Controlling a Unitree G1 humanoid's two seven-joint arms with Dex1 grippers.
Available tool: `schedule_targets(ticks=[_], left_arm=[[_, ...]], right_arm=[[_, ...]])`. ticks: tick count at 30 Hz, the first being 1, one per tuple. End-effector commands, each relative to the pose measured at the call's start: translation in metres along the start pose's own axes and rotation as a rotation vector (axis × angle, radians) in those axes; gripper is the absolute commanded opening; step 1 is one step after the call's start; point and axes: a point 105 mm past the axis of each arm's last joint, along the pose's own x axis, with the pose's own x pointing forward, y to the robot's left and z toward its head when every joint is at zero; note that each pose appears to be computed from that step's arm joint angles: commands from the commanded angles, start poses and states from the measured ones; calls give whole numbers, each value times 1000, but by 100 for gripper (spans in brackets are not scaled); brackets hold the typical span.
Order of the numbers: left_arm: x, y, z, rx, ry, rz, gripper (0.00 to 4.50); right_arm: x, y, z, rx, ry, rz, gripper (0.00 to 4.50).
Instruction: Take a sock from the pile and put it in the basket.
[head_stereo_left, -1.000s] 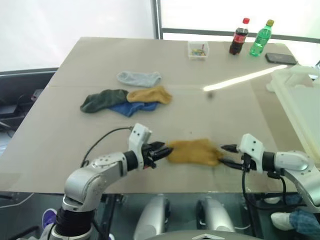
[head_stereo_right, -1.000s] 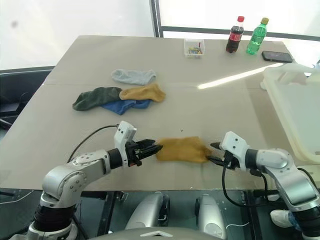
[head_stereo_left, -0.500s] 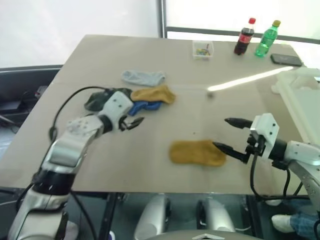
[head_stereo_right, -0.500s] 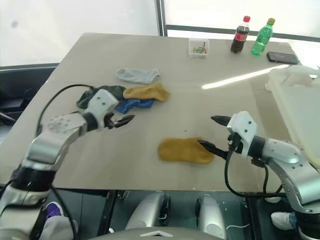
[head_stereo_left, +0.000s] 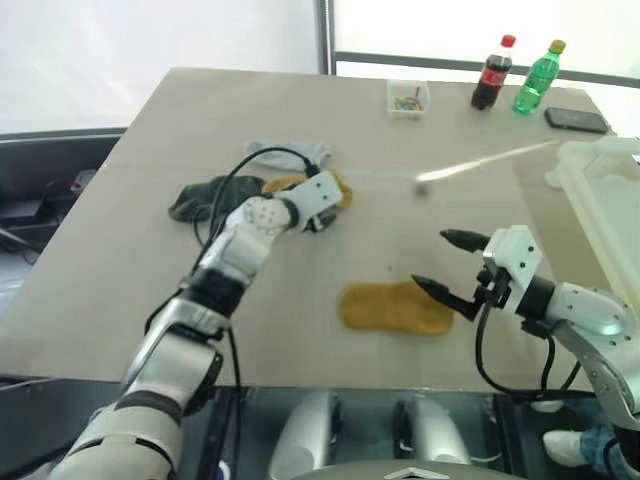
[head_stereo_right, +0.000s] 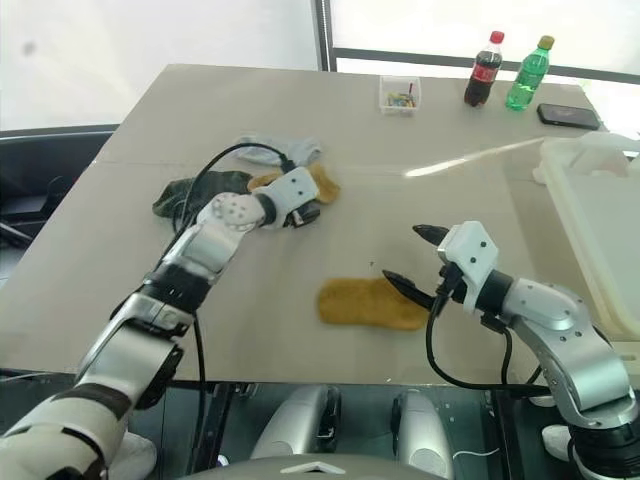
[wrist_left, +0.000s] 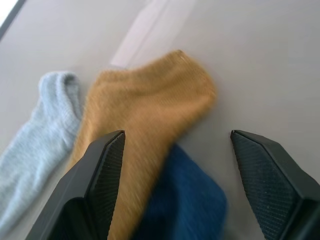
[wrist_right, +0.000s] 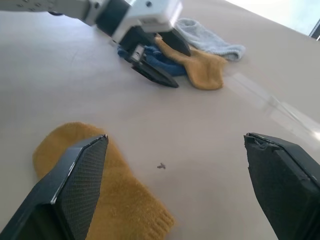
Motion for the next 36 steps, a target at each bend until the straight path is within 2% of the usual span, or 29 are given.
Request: schedule_targets(ticks=[1,4,15,18,20,24,30,36], left_arm=[[3,14,8,6,-18,59,355],[7,14,9,9,-16,65,355],[13,15,1,-2,17,101,355],[15,13,1,-8,17,99,275],[17,10,0,-18,16,92,175],[16,5,-2,-63,10,79,6],[9,-1,2,-147,-36,54,6],[-13,-9,28,-284,-154,-20,6]], right_arm=[[-4,-2,16,-63,-51,-34,445],[-7,-4,19,-24,-70,-31,445],[-9,-15,26,-106,-89,-131,445],[-9,-16,23,-126,-72,-139,450],[-8,-16,22,-132,-61,-138,450],[-10,-17,21,-136,-52,-139,450],[-10,-21,17,-144,-30,-144,450],[-10,-22,14,-138,-25,-133,450]])
